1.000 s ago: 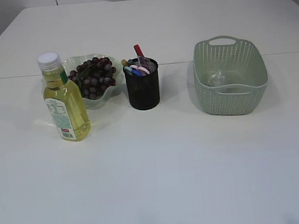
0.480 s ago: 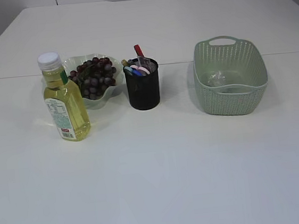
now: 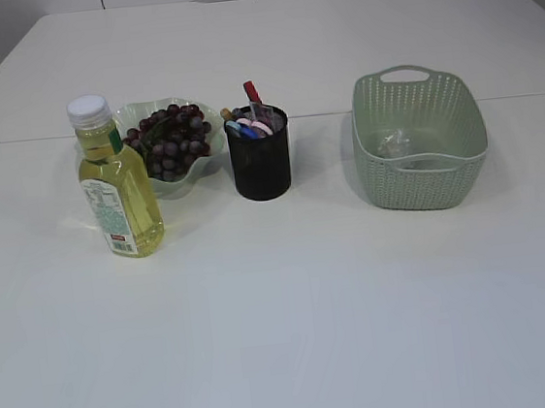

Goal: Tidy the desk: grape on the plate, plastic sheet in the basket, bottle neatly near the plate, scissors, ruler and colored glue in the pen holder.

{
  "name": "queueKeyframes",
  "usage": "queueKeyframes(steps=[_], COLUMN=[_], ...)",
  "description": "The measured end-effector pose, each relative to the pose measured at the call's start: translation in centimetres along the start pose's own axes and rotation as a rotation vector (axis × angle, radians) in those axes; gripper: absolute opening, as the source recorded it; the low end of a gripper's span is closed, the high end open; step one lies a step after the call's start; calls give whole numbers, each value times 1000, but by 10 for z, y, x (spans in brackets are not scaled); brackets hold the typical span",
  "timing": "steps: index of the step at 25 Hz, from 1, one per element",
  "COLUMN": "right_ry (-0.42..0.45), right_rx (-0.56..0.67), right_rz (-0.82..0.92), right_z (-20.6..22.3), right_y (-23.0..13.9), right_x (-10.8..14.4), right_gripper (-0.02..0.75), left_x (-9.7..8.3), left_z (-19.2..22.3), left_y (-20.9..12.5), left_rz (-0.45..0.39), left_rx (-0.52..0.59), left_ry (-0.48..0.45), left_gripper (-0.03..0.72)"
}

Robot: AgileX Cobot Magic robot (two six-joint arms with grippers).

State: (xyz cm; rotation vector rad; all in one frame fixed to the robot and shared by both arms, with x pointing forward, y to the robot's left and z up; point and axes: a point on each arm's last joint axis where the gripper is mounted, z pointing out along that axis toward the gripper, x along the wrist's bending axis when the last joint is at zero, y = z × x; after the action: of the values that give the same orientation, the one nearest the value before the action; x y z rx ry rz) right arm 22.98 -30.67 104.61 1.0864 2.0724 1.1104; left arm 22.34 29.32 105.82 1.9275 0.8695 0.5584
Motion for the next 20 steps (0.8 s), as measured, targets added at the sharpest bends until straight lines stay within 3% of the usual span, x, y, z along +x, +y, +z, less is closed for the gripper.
queueKeyframes(steps=[12, 16, 20], right_ry=[-31, -146, -285], right_rx=[3, 15, 29], right_rz=[18, 87, 170], right_z=[0, 0, 0], right_y=[0, 0, 0], right_x=[0, 2, 4], right_gripper=[490, 490, 490], left_x=[-3, -3, -3], left_z=[0, 0, 2], left_y=[1, 1, 2], left_rz=[-61, -70, -117], left_rx=[-13, -13, -13], left_ry=[-32, -19, 67], left_gripper=[486, 486, 486])
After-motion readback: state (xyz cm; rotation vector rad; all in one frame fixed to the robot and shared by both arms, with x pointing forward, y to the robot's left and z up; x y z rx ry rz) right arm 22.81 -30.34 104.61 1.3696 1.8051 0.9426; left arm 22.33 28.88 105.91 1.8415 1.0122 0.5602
